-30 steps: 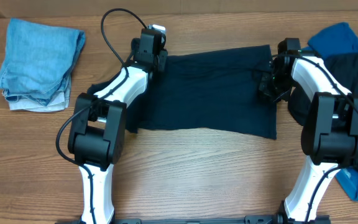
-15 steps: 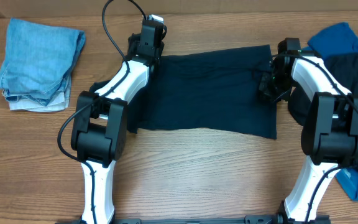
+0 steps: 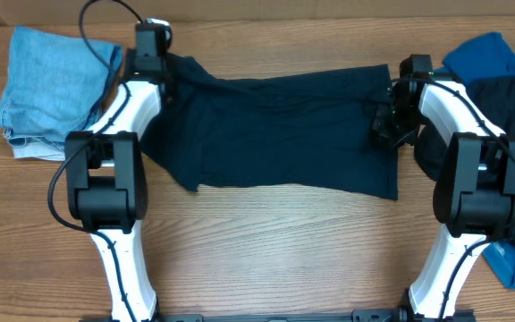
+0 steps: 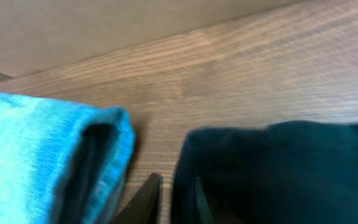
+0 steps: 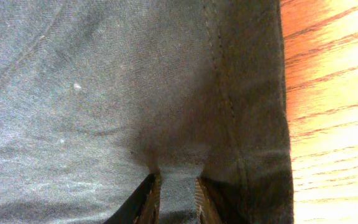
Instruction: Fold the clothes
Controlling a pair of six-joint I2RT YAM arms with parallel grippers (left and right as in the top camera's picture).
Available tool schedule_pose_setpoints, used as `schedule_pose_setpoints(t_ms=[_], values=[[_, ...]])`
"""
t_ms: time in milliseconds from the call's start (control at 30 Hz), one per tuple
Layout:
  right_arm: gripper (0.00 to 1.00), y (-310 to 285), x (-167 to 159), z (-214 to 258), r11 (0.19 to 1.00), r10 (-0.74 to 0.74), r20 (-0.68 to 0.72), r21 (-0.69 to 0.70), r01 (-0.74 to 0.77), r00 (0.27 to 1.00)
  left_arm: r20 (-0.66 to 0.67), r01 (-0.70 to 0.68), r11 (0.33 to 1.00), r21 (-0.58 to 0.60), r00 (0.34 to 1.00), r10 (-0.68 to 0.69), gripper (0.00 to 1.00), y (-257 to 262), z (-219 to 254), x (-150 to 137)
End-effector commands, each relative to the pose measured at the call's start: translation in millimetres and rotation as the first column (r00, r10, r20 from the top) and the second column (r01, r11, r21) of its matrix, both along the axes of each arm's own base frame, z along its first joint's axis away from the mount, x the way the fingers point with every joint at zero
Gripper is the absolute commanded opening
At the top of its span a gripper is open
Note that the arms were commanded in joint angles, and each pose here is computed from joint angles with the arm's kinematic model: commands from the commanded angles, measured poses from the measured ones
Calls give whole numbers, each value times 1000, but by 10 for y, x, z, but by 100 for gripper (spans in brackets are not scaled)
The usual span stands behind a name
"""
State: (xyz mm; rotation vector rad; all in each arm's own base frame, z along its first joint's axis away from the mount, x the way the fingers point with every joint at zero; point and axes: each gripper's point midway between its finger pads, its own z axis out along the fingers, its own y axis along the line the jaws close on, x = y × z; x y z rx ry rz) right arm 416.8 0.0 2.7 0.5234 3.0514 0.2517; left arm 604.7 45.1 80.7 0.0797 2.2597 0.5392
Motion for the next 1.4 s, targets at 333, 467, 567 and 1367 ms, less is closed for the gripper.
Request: schedule_pose_setpoints(t_ms=[333, 467, 567, 1367], values=[[24, -91, 66, 22, 999, -6, 37, -45, 8, 999, -69, 17, 980, -201, 997, -31, 61, -769, 1083, -246], [25, -91, 76, 23, 999, -6, 41, -46, 8, 999, -350, -115, 908, -403, 936, -37, 7, -1027, 420, -774], [25, -91, 73, 23, 999, -6, 40, -46, 8, 999, -376, -189, 877, -442, 926, 10, 4, -875, 100, -795], [24, -117, 62, 19, 998, -7, 36, -60, 9, 999, -194, -303, 876, -375, 950, 245, 4, -287, 963, -897]])
